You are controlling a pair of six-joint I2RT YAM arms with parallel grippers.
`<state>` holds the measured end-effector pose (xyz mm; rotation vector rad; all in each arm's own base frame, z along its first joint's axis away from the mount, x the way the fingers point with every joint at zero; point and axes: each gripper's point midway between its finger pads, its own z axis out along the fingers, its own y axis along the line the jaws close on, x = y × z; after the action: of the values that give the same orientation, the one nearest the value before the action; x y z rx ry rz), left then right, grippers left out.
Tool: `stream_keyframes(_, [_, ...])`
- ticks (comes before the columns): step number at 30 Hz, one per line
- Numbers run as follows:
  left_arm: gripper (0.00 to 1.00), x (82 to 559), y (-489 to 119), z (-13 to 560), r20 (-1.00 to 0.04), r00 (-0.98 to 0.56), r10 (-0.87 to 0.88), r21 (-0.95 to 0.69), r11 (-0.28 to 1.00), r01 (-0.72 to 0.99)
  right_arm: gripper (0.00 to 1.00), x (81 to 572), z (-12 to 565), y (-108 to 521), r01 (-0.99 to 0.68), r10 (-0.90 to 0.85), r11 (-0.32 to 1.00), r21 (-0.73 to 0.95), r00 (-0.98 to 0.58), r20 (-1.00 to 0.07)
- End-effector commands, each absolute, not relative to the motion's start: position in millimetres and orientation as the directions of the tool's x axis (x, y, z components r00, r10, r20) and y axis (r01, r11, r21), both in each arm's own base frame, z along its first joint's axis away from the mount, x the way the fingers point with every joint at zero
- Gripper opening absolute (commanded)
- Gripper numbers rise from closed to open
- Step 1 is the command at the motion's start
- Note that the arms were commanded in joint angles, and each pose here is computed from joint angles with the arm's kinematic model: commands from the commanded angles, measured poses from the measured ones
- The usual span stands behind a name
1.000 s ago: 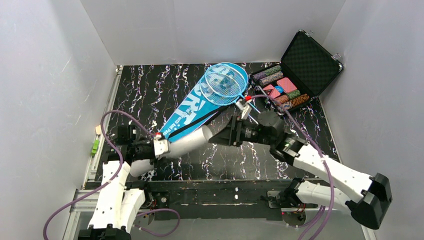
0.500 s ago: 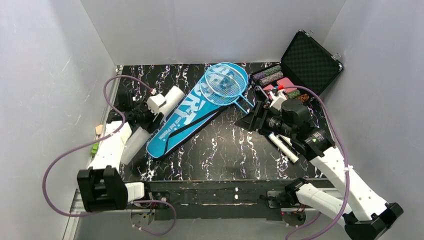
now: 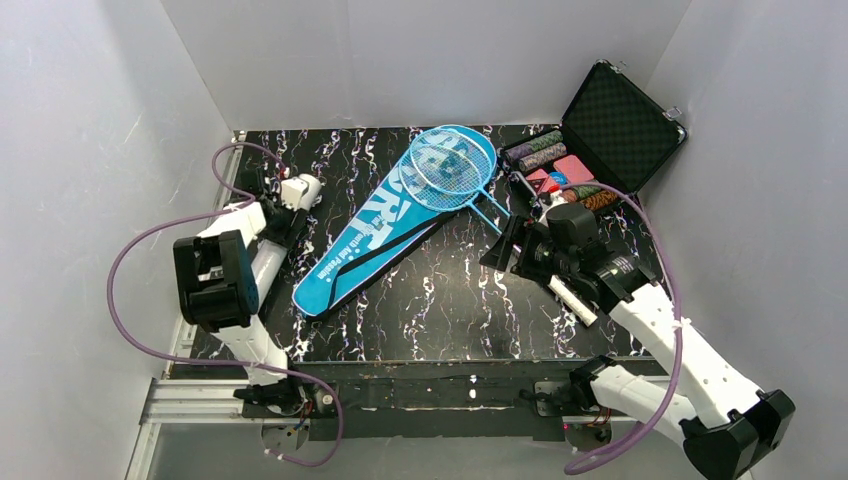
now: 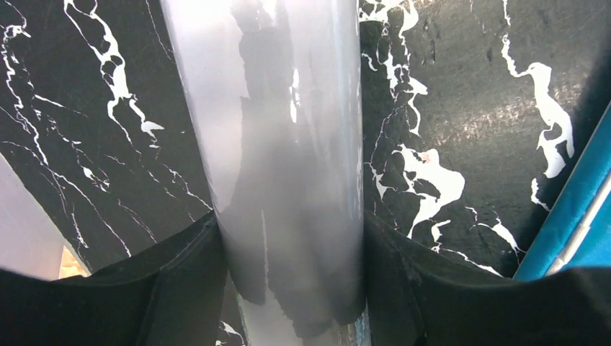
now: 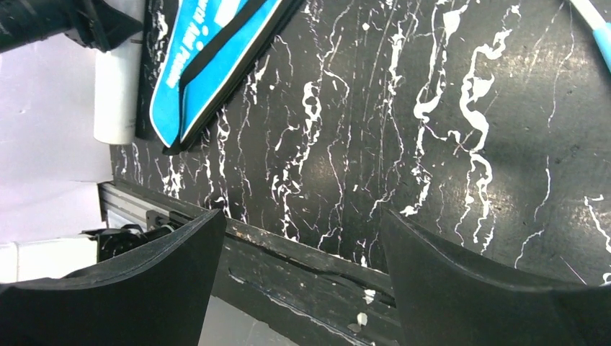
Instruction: Pack up the badminton gear
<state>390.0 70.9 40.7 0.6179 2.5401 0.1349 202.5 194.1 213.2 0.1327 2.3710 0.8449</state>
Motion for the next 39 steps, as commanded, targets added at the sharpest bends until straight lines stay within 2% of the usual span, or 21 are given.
stream_keyframes(1, [0.71, 397, 72, 40, -0.452, -0.801, 0.392, 0.175, 0.920, 0.351, 0.88, 210, 212, 191, -0.099, 0.275, 0.812, 0.575, -0.804, -0.527])
stream_keyframes(2, [0.96, 394, 69, 42, -0.452, -0.803, 0.388, 0.157, 0.921, 0.356, 0.88, 211, 211, 190, -0.095, 0.273, 0.817, 0.568, -0.805, -0.526])
stream_keyframes(7, [0.98, 384, 36, 133, -0.622, -0.701, 0.349, 0.083, 0.919, 0.384, 0.88, 239, 203, 176, -0.051, 0.236, 0.890, 0.454, -0.800, -0.552])
stream_keyframes(10, [0.98, 367, 1, 208, -0.722, -0.610, 0.326, -0.004, 0.880, 0.475, 0.88, 260, 205, 171, -0.035, 0.219, 0.917, 0.398, -0.789, -0.574])
stream_keyframes(12, [0.98, 350, -21, 228, -0.762, -0.564, 0.319, -0.060, 0.832, 0.551, 0.89, 275, 205, 168, -0.030, 0.202, 0.932, 0.362, -0.784, -0.586])
stream_keyframes(14, [0.98, 338, -30, 197, -0.734, -0.606, 0.308, -0.126, 0.814, 0.566, 0.89, 292, 207, 164, -0.020, 0.182, 0.951, 0.310, -0.771, -0.611])
stream_keyframes(16, [0.98, 330, -44, 174, -0.659, -0.660, 0.360, -0.175, 0.780, 0.601, 0.89, 310, 206, 160, -0.018, 0.147, 0.969, 0.248, -0.761, -0.631])
stream_keyframes(18, [0.95, 327, -62, 177, -0.670, -0.658, 0.344, -0.209, 0.763, 0.612, 0.89, 328, 196, 154, -0.003, 0.103, 0.986, 0.168, -0.777, -0.621])
stream_keyframes(21, [0.98, 326, -96, 177, -0.752, -0.519, 0.407, -0.070, 0.733, 0.676, 0.89, 351, 185, 147, 0.009, 0.065, 0.996, 0.094, -0.789, -0.610])
stream_keyframes(23, [0.98, 318, -118, 171, -0.758, -0.456, 0.466, -0.006, 0.695, 0.719, 0.89, 364, 174, 145, 0.020, 0.060, 0.997, 0.073, -0.802, -0.594])
stream_keyframes(28, [0.98, 316, -155, 134, -0.706, -0.455, 0.543, 0.004, 0.645, 0.764, 0.89, 384, 150, 146, -0.015, 0.003, 1.000, 0.026, -0.819, -0.573])
stream_keyframes(33, [0.98, 339, -172, 103, -0.679, -0.420, 0.601, 0.096, 0.641, 0.762, 0.89, 410, 137, 139, -0.059, -0.082, 0.997, -0.060, -0.809, -0.581])
stream_keyframes(39, [0.98, 362, -183, 81, -0.663, -0.408, 0.628, 0.140, 0.640, 0.755, 0.90, 441, 127, 145, -0.116, -0.123, 0.992, -0.051, -0.794, -0.596])
